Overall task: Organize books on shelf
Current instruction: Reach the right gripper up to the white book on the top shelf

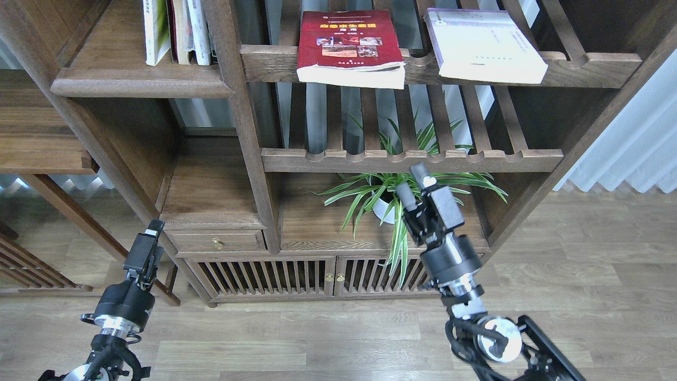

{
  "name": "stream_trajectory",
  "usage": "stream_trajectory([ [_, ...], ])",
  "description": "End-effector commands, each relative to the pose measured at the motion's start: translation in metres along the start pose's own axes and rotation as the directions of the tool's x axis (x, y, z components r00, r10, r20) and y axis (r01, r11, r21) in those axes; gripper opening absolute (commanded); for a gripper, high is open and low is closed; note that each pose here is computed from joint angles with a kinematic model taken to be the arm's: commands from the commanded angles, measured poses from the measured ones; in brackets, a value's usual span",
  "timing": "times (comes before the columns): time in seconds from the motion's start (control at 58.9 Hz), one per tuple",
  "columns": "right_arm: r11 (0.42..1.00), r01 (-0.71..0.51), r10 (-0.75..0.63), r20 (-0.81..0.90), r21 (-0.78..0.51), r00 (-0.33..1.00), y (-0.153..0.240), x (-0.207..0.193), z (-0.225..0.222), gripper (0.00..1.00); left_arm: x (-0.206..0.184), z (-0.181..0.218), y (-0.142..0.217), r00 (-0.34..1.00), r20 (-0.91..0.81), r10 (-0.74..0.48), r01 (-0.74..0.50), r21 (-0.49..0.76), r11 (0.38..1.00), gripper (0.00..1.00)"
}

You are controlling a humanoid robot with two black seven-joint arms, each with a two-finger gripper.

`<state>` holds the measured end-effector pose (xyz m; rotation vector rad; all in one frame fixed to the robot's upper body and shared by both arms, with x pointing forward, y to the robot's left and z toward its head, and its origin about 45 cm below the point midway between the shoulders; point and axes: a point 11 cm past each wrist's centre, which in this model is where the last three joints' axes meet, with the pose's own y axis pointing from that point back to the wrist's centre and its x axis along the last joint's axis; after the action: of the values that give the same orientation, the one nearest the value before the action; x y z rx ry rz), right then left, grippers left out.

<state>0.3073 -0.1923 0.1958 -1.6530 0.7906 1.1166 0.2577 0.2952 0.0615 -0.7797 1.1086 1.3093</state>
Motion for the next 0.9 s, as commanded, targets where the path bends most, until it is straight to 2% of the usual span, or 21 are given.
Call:
stream_trajectory([
  [0.0, 0.997, 0.052, -0.049, -0.071, 0.052, 0.996, -0.015, -0.015, -0.037, 0.99, 0.001, 0.005, 0.000, 1.000, 0.008, 0.004, -0.004, -0.005, 1.000, 1.00],
  [0.221, 0.995, 0.093, -0.085, -0.158, 0.042, 0.984, -0.031, -0.032, -0.070, 0.99, 0.004, 0.005, 0.000, 1.000, 0.012, 0.011, -0.011, -0.001, 1.000, 1.00],
  [0.407, 0.994, 0.035, -0.019, -0.157, 0.103, 0.987, -0.039, -0.033, -0.097, 0.99, 0.004, 0.004, 0.000, 1.000, 0.014, 0.010, -0.010, 0.003, 1.000, 1.00],
  [0.883, 0.994, 0.024, -0.003, -0.202, 0.103, 0.979, -0.056, -0.043, -0.113, 0.99, 0.001, 0.002, -0.002, 1.000, 0.018, 0.004, -0.004, 0.012, 1.000, 1.00],
])
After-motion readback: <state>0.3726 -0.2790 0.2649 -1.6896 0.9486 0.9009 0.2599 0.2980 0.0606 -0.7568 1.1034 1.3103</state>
